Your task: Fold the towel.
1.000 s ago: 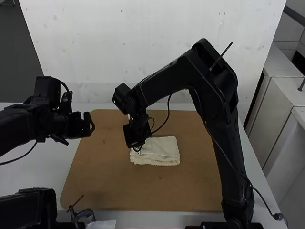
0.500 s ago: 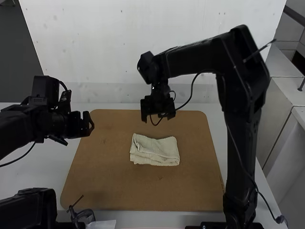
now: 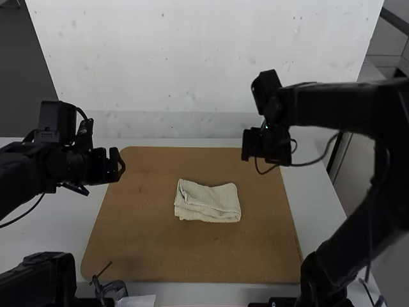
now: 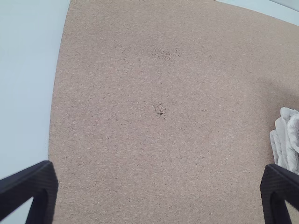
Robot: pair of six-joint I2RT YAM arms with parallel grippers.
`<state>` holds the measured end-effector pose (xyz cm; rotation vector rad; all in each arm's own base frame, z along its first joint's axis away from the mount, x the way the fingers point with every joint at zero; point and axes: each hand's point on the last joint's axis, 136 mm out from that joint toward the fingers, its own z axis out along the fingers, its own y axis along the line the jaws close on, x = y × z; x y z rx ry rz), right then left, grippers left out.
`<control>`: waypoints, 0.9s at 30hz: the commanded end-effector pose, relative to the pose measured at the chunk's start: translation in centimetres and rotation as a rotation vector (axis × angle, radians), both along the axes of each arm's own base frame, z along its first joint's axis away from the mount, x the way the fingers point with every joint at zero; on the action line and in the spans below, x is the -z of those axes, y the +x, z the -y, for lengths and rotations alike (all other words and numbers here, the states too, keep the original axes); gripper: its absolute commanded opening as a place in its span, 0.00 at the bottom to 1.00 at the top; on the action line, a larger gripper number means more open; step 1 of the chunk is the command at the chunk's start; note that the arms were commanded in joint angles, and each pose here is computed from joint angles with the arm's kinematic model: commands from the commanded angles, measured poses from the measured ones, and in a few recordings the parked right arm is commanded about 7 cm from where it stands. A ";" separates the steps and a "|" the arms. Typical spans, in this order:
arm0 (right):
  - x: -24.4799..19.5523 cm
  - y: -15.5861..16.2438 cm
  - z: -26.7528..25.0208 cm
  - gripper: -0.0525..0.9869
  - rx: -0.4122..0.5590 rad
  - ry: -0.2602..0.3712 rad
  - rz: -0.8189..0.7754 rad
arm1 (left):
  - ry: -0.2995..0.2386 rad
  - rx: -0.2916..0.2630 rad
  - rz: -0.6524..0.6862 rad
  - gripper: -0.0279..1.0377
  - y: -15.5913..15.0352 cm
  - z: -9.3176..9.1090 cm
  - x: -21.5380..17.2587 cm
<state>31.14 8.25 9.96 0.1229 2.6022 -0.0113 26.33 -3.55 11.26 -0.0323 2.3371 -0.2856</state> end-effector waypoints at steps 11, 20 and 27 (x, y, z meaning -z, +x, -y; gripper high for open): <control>-6.4 -7.3 10.0 0.96 0.143 -0.041 0.488 | 0.014 -0.009 0.180 0.94 -0.3 -0.3 -4.3; -8.7 -9.8 12.7 0.96 0.192 -0.134 0.684 | 0.015 -0.018 0.272 0.94 -1.4 -0.5 -6.4; -9.3 -9.8 11.3 0.96 0.118 -0.114 0.789 | 0.014 -0.024 0.342 0.94 -2.4 -0.6 -8.1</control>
